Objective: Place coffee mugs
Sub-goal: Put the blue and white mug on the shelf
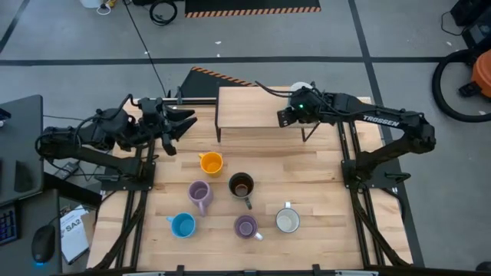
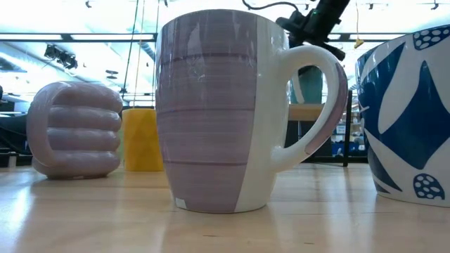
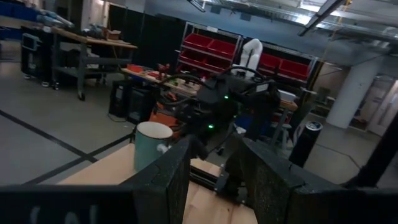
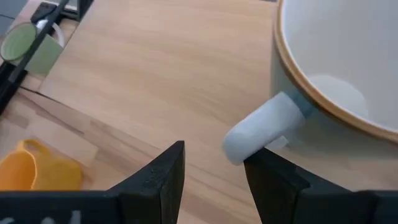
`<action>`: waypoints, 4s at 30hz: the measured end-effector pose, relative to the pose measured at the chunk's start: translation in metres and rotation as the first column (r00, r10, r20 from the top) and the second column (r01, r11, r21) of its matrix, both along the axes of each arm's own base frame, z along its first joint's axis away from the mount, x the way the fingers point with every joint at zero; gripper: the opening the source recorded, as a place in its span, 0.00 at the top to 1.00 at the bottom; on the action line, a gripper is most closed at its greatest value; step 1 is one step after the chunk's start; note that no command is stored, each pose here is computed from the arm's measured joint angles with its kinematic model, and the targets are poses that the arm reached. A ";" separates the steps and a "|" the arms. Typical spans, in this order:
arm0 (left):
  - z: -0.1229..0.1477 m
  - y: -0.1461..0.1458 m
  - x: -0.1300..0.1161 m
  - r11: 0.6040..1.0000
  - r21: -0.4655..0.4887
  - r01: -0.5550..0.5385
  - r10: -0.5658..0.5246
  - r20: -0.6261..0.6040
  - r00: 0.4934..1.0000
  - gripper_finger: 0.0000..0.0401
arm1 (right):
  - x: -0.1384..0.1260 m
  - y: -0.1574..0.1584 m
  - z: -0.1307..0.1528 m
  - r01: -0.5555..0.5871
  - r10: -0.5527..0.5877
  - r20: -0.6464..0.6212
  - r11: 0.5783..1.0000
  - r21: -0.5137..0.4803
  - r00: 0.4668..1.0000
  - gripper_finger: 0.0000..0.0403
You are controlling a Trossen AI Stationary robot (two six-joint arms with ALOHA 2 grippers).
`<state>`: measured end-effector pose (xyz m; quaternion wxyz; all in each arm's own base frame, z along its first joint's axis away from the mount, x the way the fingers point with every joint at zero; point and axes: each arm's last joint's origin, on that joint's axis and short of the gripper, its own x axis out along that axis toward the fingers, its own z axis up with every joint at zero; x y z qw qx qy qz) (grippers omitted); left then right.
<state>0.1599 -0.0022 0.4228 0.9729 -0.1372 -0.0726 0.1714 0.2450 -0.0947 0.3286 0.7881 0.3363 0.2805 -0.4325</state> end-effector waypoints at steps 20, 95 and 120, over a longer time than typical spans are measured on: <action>-0.002 -0.002 0.001 0.995 -0.065 0.082 -0.081 0.008 0.997 0.64 | -0.019 0.006 0.001 -0.104 0.107 -0.119 0.994 0.037 0.987 0.58; -0.062 0.119 0.058 0.961 -0.275 0.036 -0.111 -0.260 0.959 0.64 | -0.043 -0.025 0.082 -0.704 0.608 -0.429 0.704 -0.100 0.669 0.58; -0.038 0.142 0.009 0.991 -0.133 -0.026 0.000 -0.194 0.981 0.64 | -0.014 -0.061 0.072 -0.769 0.727 -0.560 0.597 0.228 0.398 0.58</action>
